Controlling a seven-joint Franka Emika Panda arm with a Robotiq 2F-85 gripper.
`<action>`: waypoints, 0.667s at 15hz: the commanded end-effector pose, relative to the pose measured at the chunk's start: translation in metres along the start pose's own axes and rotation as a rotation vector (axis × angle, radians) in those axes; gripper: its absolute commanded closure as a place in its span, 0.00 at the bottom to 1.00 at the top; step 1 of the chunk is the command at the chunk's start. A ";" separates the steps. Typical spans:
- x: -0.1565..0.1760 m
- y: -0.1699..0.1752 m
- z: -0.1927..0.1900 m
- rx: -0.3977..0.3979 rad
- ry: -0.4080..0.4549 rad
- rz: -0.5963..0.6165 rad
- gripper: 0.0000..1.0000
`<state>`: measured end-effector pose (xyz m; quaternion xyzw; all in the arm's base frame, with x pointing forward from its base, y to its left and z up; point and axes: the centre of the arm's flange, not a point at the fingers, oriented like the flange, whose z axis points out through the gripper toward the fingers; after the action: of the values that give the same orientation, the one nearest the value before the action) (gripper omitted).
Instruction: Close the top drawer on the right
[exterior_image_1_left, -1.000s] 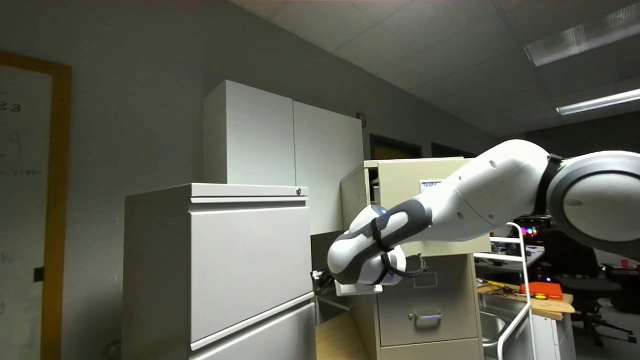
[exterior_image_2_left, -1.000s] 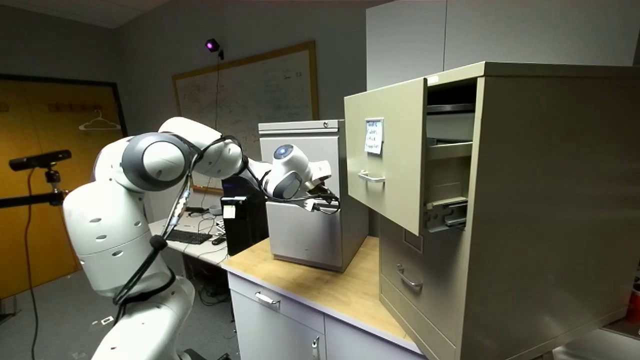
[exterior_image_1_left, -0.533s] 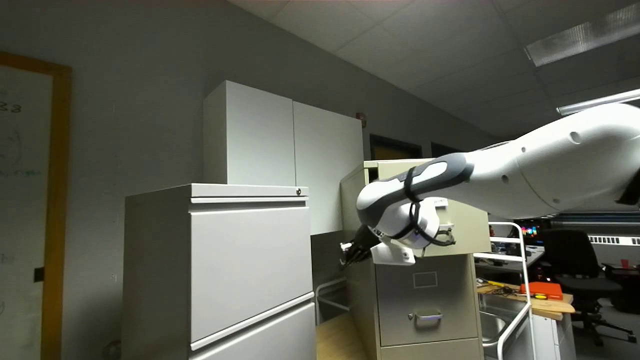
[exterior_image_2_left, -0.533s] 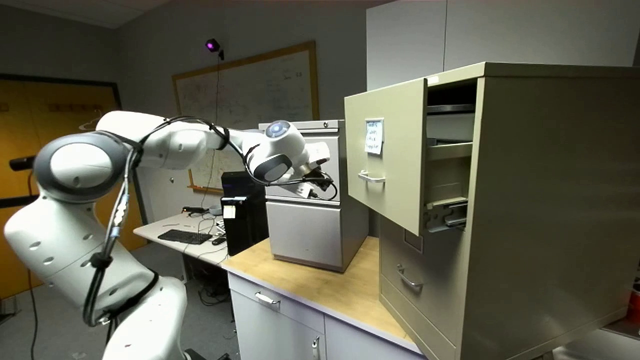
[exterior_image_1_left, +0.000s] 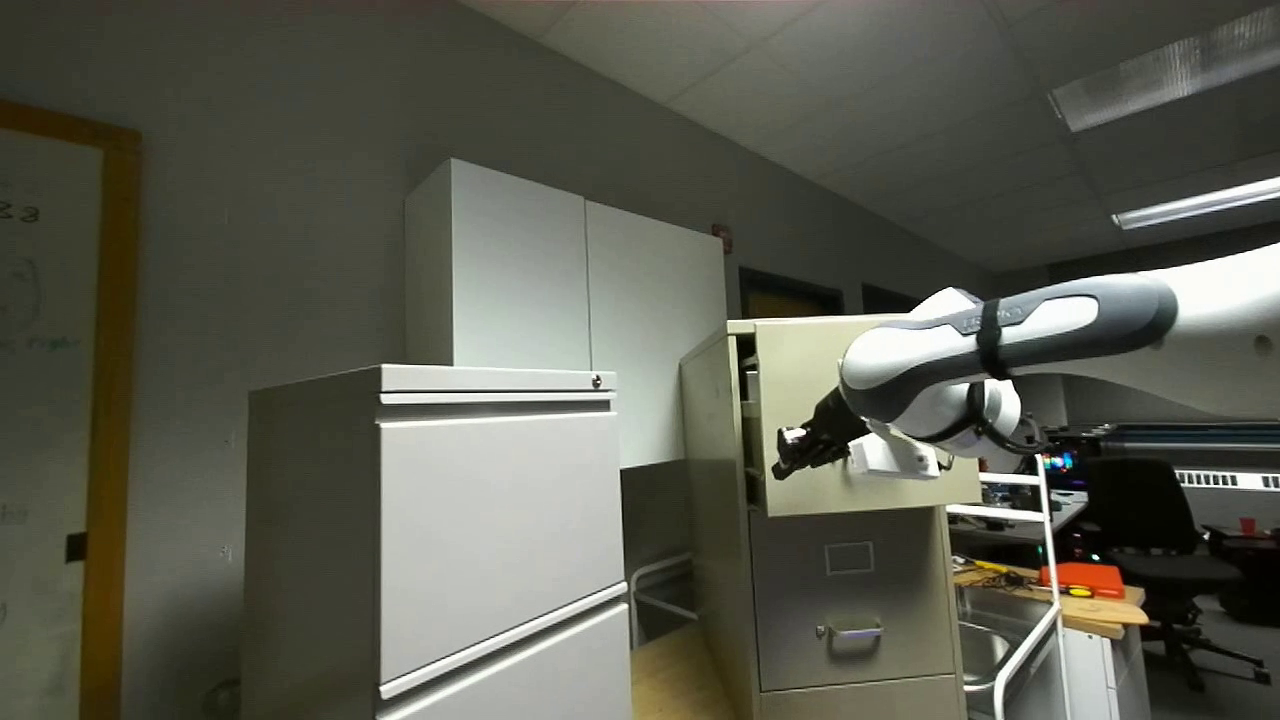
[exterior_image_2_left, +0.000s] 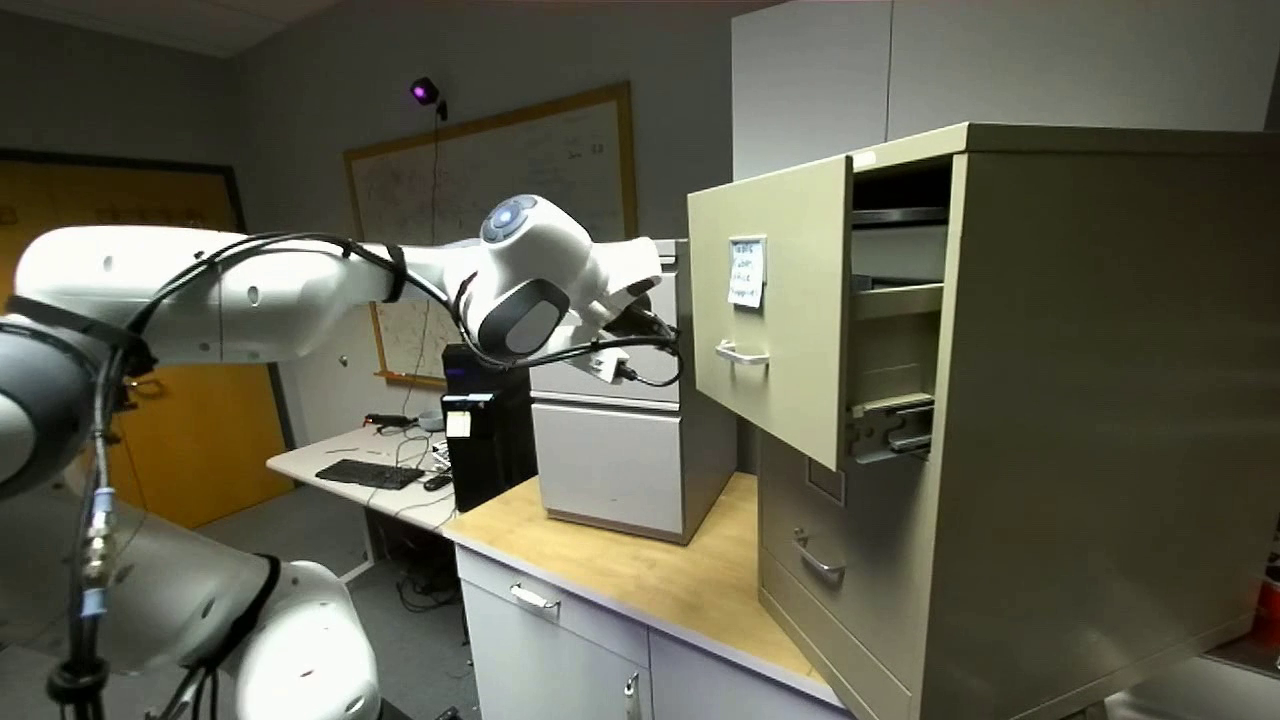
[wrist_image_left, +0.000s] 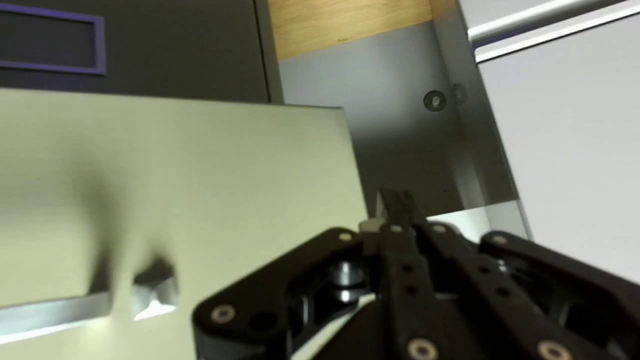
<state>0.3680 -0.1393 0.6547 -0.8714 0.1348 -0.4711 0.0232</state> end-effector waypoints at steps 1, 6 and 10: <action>0.001 0.018 -0.024 -0.068 0.075 0.051 1.00; 0.017 0.041 -0.029 -0.187 0.255 0.165 1.00; 0.019 0.036 -0.010 -0.208 0.370 0.228 1.00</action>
<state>0.3405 -0.1751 0.6706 -0.7790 0.2583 -0.5709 -0.0229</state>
